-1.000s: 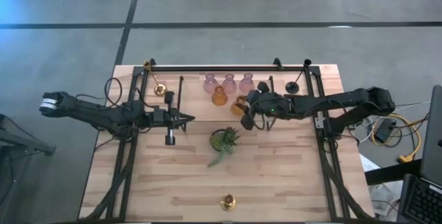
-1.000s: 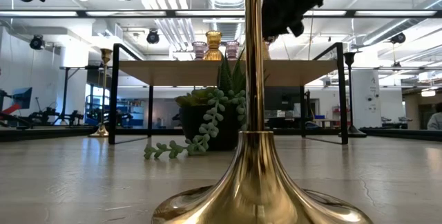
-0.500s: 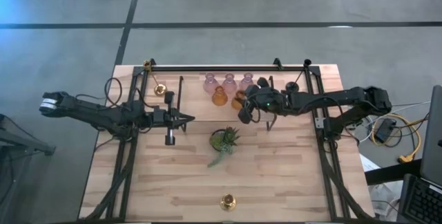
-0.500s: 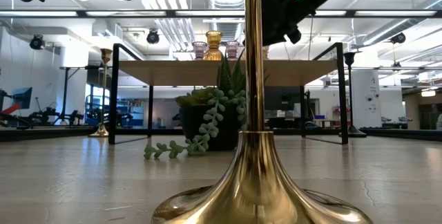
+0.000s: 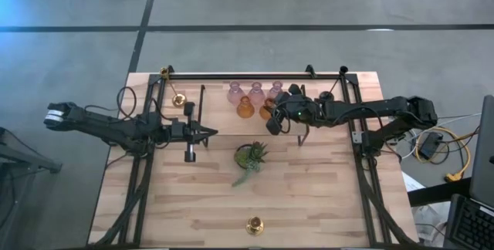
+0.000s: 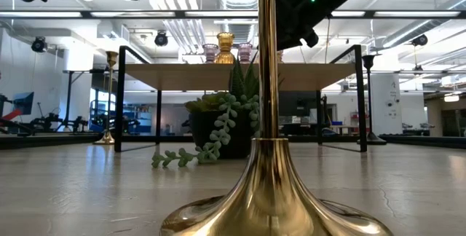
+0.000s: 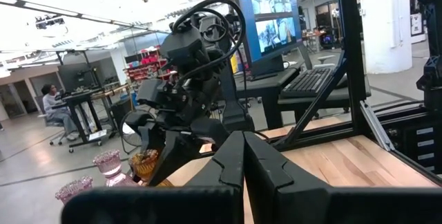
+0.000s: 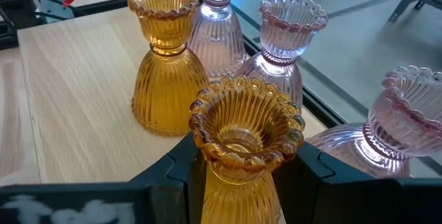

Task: Pick & Place candle stick holders
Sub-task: Put the yellow glass candle holder on the shelf

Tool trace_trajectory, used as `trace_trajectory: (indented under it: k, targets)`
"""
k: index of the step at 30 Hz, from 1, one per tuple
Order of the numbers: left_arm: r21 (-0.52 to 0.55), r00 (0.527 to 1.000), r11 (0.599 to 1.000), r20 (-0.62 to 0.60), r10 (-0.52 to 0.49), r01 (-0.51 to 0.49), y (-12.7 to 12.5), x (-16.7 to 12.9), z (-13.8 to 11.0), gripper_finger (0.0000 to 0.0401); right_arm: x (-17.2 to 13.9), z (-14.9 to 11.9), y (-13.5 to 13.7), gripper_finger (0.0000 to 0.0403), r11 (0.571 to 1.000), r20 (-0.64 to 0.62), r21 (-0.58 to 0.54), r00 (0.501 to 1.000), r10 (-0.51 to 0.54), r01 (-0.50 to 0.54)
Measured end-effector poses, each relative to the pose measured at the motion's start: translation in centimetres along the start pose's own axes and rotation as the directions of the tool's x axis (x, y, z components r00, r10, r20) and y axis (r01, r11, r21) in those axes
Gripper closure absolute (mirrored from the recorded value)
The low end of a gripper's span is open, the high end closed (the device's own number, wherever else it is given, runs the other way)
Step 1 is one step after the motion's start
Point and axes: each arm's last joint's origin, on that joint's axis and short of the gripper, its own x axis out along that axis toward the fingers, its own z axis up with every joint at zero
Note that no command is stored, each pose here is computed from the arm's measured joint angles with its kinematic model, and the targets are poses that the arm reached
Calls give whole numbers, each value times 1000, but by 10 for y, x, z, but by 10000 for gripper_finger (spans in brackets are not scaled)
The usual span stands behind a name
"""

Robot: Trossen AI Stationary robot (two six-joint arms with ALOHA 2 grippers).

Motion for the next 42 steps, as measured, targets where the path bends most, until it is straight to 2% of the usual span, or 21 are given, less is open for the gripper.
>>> trace_trajectory:
  k: [35, 37, 42]
  targets:
    - [0, 1000, 1000, 0, 1, -1, 0, 0, 0, 394, 9, -1, -2, 280, 1000, 8, 16, 1000, -14, 14]
    - [0, 1000, 1000, 0, 1, -1, 0, 0, 0, 394, 9, -1, -2, 269, 1000, 8, 16, 1000, -14, 14]
    - [0, 1000, 1000, 0, 1, -1, 0, 0, 0, 394, 9, -3, -2, 210, 1000, -10, 8, 1000, -10, 10]
